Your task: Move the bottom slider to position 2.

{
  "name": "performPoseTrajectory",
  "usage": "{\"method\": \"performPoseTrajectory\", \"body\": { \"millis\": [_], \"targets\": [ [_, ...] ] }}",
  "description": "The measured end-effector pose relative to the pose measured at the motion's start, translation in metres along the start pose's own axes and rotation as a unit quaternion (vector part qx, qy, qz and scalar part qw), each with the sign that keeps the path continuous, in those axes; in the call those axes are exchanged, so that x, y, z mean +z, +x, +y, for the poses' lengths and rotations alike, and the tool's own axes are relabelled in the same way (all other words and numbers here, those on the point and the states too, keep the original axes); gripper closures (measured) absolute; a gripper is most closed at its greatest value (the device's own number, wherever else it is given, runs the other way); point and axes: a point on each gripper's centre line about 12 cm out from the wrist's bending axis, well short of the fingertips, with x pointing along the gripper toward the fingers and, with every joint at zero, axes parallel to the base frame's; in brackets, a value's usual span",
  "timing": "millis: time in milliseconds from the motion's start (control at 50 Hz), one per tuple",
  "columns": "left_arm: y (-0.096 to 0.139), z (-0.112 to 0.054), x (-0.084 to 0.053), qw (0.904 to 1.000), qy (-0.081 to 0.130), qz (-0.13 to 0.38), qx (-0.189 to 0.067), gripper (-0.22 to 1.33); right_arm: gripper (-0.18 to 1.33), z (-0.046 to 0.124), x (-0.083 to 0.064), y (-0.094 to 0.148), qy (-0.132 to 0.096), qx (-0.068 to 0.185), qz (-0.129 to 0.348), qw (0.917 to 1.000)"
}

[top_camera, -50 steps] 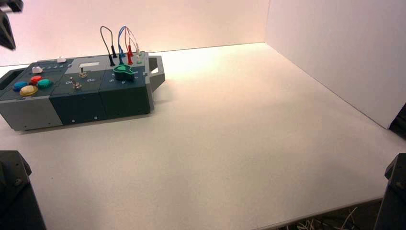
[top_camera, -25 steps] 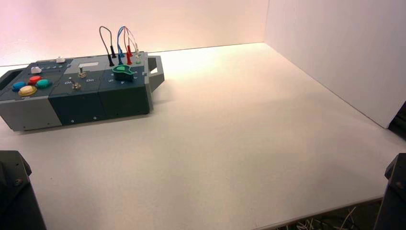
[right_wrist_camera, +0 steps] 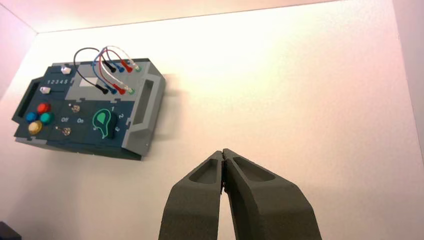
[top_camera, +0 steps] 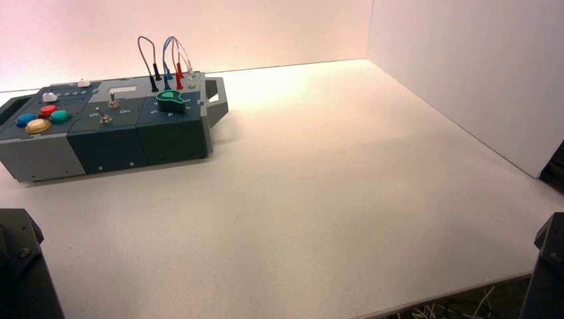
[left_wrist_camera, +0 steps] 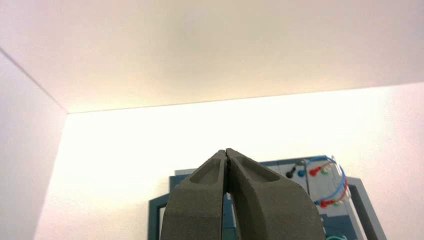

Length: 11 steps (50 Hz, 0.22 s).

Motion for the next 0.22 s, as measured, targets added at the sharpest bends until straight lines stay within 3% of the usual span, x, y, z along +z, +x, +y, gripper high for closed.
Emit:
{"method": "performPoseTrajectory", "body": {
  "millis": [220],
  "targets": [
    [0.0043,-0.0044,-0.002,0.9999,0.001,0.009,-0.007,1.28,1.29,0.0002,0.0008,-0.0006,0.0,0.0,-0.001,1.0]
  ]
}}
